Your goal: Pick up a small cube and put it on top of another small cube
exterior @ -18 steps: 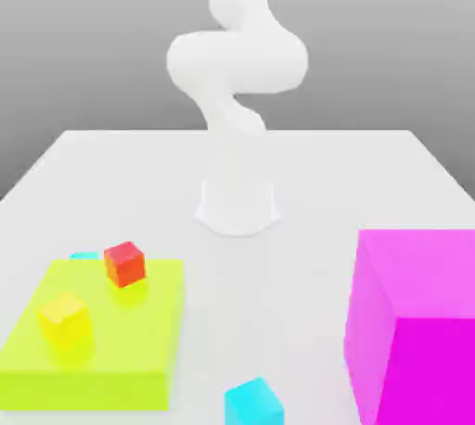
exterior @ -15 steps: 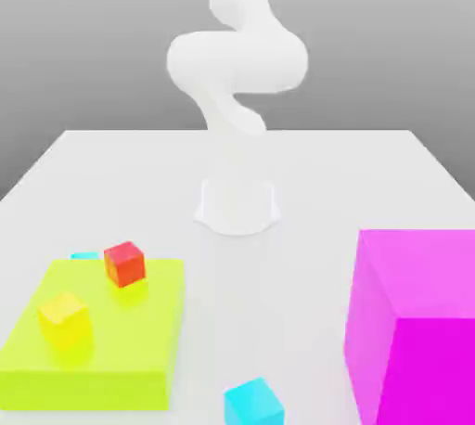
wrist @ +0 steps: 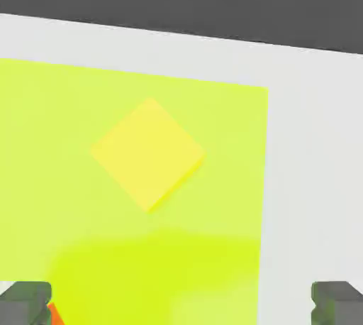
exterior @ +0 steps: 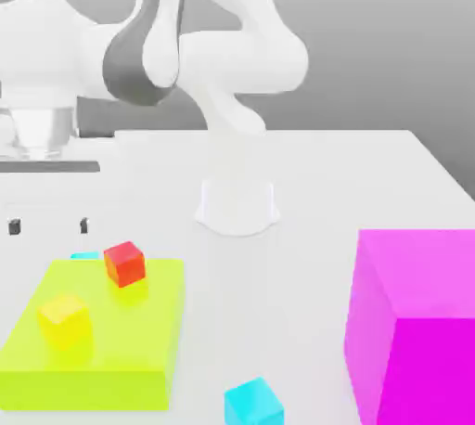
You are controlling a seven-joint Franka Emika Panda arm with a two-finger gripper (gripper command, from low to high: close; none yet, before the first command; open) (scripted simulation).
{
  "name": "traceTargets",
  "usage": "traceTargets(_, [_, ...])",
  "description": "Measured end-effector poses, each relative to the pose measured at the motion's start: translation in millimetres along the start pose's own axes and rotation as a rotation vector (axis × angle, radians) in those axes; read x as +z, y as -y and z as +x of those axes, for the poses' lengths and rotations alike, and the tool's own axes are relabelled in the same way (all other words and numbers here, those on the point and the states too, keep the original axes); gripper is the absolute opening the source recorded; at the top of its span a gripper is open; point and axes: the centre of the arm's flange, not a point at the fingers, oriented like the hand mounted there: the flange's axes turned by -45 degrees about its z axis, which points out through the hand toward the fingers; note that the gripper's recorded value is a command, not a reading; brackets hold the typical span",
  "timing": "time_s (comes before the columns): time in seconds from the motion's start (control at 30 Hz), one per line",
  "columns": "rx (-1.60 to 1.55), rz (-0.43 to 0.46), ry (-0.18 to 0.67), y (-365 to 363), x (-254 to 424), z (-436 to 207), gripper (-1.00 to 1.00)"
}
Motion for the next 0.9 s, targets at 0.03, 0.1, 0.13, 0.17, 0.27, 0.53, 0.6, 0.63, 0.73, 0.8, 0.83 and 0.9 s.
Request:
traceTargets(0.03, [-0.008, 0.007, 0.031, 0, 14, -20, 0.00])
traceTargets(0.1, [-0.008, 0.020, 0.089, -2, 35, -62, 0.00])
traceTargets(0.13, [-0.021, 0.022, 0.101, 0, 40, -68, 0.00])
traceTargets(0.17, [-0.015, 0.021, 0.107, -3, 43, -75, 0.00])
traceTargets(0.27, [-0.030, 0.014, 0.112, -5, 51, -75, 0.00])
traceTargets(0.53, [-0.037, 0.004, 0.113, -10, 74, -77, 0.00])
traceTargets(0.6, [-0.037, 0.006, 0.113, -9, 81, -78, 0.00])
traceTargets(0.63, [-0.037, 0.008, 0.113, -8, 85, -78, 0.00])
traceTargets(0.73, [-0.034, 0.015, 0.115, -3, 98, -81, 0.00])
traceTargets(0.8, [-0.031, 0.022, 0.115, 1, 107, -82, 0.00])
traceTargets(0.83, [-0.030, 0.025, 0.115, 3, 110, -83, -1.00])
traceTargets(0.9, [-0.030, 0.026, 0.115, 3, 110, -83, -1.00])
